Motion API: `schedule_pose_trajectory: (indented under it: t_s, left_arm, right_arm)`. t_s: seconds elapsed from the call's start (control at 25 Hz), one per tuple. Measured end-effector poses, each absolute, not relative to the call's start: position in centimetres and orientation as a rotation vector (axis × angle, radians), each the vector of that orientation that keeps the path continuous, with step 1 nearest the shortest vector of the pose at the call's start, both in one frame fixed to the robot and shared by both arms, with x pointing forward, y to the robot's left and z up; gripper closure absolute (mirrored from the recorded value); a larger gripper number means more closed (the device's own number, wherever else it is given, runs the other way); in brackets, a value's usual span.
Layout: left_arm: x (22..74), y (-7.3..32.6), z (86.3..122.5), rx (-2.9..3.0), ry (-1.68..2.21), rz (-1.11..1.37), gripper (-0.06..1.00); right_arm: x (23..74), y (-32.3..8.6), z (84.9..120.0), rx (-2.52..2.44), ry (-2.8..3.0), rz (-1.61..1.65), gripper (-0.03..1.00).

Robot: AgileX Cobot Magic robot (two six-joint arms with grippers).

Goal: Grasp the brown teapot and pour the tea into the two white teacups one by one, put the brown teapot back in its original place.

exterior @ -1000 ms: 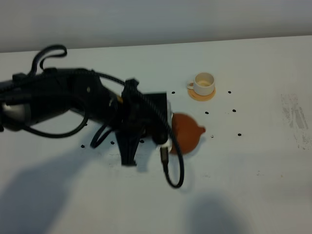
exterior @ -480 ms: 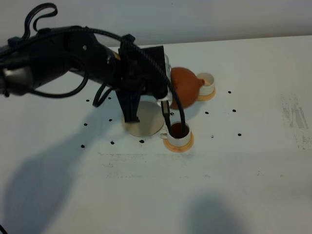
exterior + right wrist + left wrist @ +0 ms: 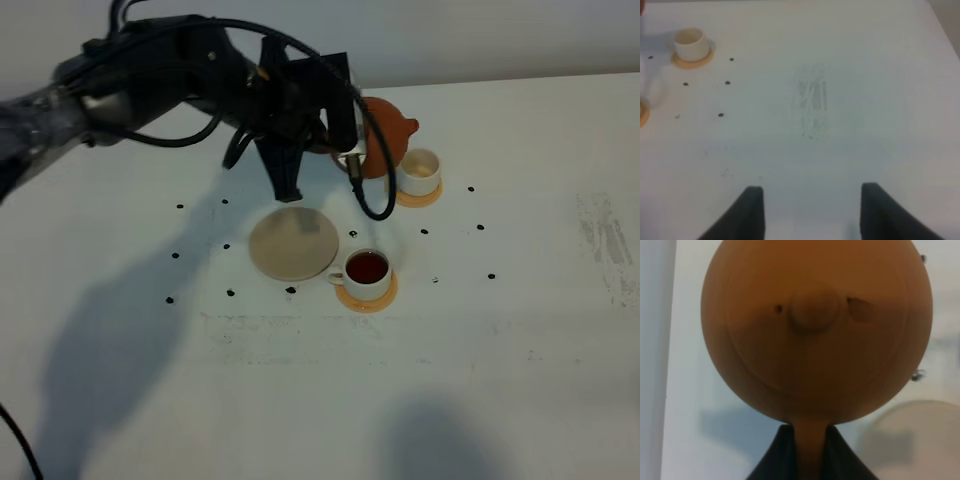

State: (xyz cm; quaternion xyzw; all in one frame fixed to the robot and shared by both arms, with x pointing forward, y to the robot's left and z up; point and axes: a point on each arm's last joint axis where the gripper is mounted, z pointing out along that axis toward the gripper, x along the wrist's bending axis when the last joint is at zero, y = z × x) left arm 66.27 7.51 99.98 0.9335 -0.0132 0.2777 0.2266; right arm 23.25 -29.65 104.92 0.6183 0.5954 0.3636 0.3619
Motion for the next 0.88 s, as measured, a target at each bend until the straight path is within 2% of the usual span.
schedule_pose_trajectory:
  t_s: [0.32,0.68,0.88]
  left_arm:
    - [68.9,6.8,98.7,2.616,-0.083,0.832,0.84]
    - [69.9,6.8,96.5,2.668,-0.148,0.875,0.84]
    - [70.3,6.8,96.5,2.664,-0.183,0.939,0.84]
  right_arm:
    - [23.2,-29.6,104.9,1.593,1.534,0.937,0.52]
    - [23.2,-29.6,104.9,1.593,1.534,0.937,0.52]
    - [23.2,-29.6,104.9,1.593,1.534,0.937,0.52]
